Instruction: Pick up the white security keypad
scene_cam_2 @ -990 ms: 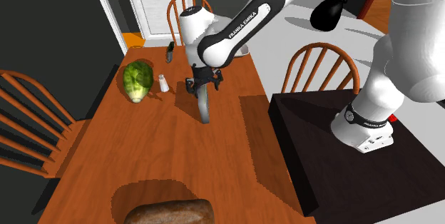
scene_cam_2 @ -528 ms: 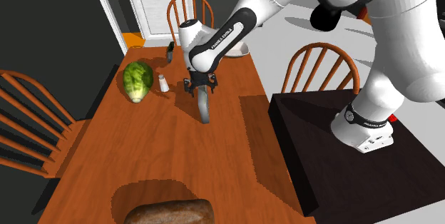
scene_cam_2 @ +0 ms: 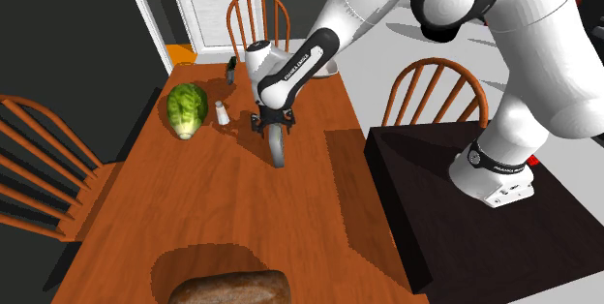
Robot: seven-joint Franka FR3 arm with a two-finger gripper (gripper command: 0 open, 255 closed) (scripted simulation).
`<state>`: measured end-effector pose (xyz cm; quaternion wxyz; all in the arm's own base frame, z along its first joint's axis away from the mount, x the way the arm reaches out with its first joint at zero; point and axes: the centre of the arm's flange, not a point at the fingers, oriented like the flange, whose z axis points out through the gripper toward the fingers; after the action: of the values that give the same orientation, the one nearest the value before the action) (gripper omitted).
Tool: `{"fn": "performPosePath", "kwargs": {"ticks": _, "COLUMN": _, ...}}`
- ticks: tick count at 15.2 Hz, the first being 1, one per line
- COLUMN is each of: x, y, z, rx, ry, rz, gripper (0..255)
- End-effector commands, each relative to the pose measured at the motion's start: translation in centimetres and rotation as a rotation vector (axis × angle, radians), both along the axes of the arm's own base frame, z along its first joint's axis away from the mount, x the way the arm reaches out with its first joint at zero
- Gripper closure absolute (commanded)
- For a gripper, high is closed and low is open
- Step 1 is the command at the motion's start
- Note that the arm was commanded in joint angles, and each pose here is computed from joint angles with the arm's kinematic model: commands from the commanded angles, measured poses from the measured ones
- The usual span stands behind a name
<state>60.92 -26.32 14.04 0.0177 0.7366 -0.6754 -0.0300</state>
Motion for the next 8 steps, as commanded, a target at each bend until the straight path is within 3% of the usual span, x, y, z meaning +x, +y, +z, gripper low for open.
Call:
{"fn": "performPosePath", "kwargs": {"ticks": 1, "x": 0.09, "y": -0.17, "z": -0.68, "rx": 0.000, "ry": 0.000, "rz": 0.000, "gripper": 0}}
{"fn": "performPosePath", "kwargs": {"ticks": 2, "x": 0.10, "y": -0.17, "z": -0.68, "rx": 0.000, "ry": 0.000, "rz": 0.000, "gripper": 0}}
{"fn": "performPosePath", "kwargs": {"ticks": 3, "x": 0.12, "y": -0.18, "z": -0.68, "rx": 0.000, "ry": 0.000, "rz": 0.000, "gripper": 255}}
{"fn": "performPosePath", "kwargs": {"ticks": 8, "x": 0.11, "y": -0.15, "z": -0.67, "rx": 0.000, "ry": 0.000, "rz": 0.000, "gripper": 255}}
